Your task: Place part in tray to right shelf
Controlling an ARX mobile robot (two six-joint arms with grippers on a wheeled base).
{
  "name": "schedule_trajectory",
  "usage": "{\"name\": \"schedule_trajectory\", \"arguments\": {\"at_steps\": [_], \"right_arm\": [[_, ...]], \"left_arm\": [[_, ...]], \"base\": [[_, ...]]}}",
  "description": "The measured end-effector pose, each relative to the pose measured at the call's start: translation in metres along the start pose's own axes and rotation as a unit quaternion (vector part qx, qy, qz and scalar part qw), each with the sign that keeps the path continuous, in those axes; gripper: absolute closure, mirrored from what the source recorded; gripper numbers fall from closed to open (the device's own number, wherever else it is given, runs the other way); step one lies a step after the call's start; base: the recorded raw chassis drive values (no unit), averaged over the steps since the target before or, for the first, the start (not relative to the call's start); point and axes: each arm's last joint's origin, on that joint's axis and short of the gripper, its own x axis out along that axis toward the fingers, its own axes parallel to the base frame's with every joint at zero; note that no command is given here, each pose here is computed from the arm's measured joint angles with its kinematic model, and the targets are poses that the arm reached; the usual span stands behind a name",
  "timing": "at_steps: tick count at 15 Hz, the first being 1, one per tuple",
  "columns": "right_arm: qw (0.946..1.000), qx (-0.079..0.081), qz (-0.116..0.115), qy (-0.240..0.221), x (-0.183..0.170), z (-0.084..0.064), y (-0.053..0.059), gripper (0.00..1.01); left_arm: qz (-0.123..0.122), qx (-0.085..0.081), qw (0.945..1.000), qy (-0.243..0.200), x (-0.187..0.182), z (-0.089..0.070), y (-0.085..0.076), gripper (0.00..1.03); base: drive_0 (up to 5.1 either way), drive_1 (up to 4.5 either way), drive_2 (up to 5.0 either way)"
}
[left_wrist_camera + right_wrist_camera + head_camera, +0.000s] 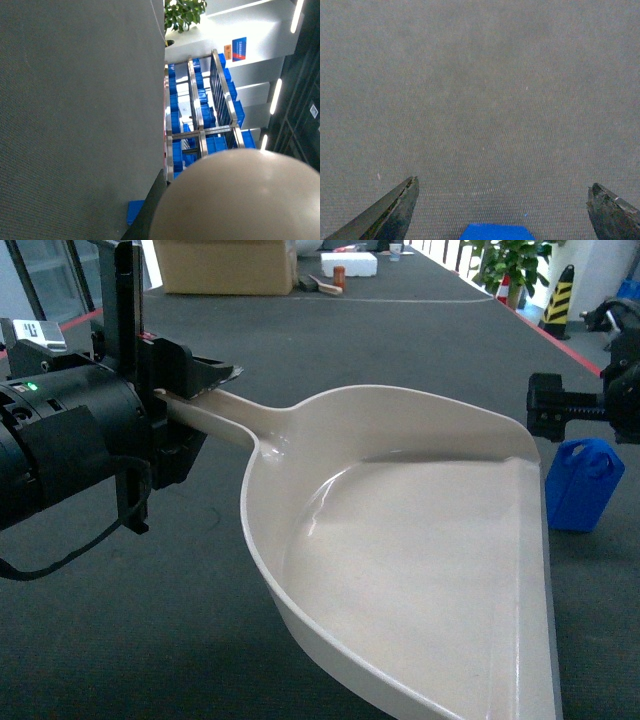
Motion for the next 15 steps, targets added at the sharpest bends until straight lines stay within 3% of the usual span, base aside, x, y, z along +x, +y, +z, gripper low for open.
{"name": "schedule_trajectory", "arguments": {"at_steps": [2, 6, 7, 8, 10, 12, 14, 15], "right_arm": [[0.999, 0.0, -0.01, 0.044, 0.008, -0.014, 0.004, 0.04], [0.9986, 0.007, -0.023, 0.047, 0.007, -0.022, 0.004, 0.46], [0.9991, 0.006, -0.02, 0.037, -0.006, -0.024, 0.005, 0.54], [0.9998, 0.005, -0.009, 0.02, -0.024, -0.022, 0.007, 0.55], [0.9974, -0.003, 0.032, -0.065, -0.084, 0.002, 0.019, 0.55], [0.9845, -0.022, 0.11, -0.135, -0.148, 0.017, 0.044, 0.55], [0.9632, -0.058, 0.209, -0.159, -0.196, 0.008, 0.084, 0.55], [0.9571, -0.075, 0.238, -0.148, -0.202, -0.005, 0.102, 0.55]], "left_arm": [[0.0, 0.0, 1.0, 0.0, 0.0, 0.0, 0.0, 0.88], [0.0, 0.0, 1.0, 0.0, 0.0, 0.0, 0.0, 0.88], [0.0, 0.0, 1.0, 0.0, 0.0, 0.0, 0.0, 0.88], [0.0, 0.0, 1.0, 0.0, 0.0, 0.0, 0.0, 0.88], [0.0, 0.0, 1.0, 0.0, 0.0, 0.0, 0.0, 0.88], [0.0, 0.0, 1.0, 0.0, 0.0, 0.0, 0.0, 0.88], [0.0, 0.0, 1.0, 0.0, 0.0, 0.0, 0.0, 0.88], [0.0, 0.0, 1.0, 0.0, 0.0, 0.0, 0.0, 0.88]], "base": [[0.0, 0.0, 0.0], [0.0, 0.0, 0.0], [0.0, 0.0, 0.0], [0.0, 0.0, 0.0], [0.0, 0.0, 0.0], [0.0, 0.0, 0.0], [0.0, 0.0, 0.0], [0.0, 0.0, 0.0]]}}
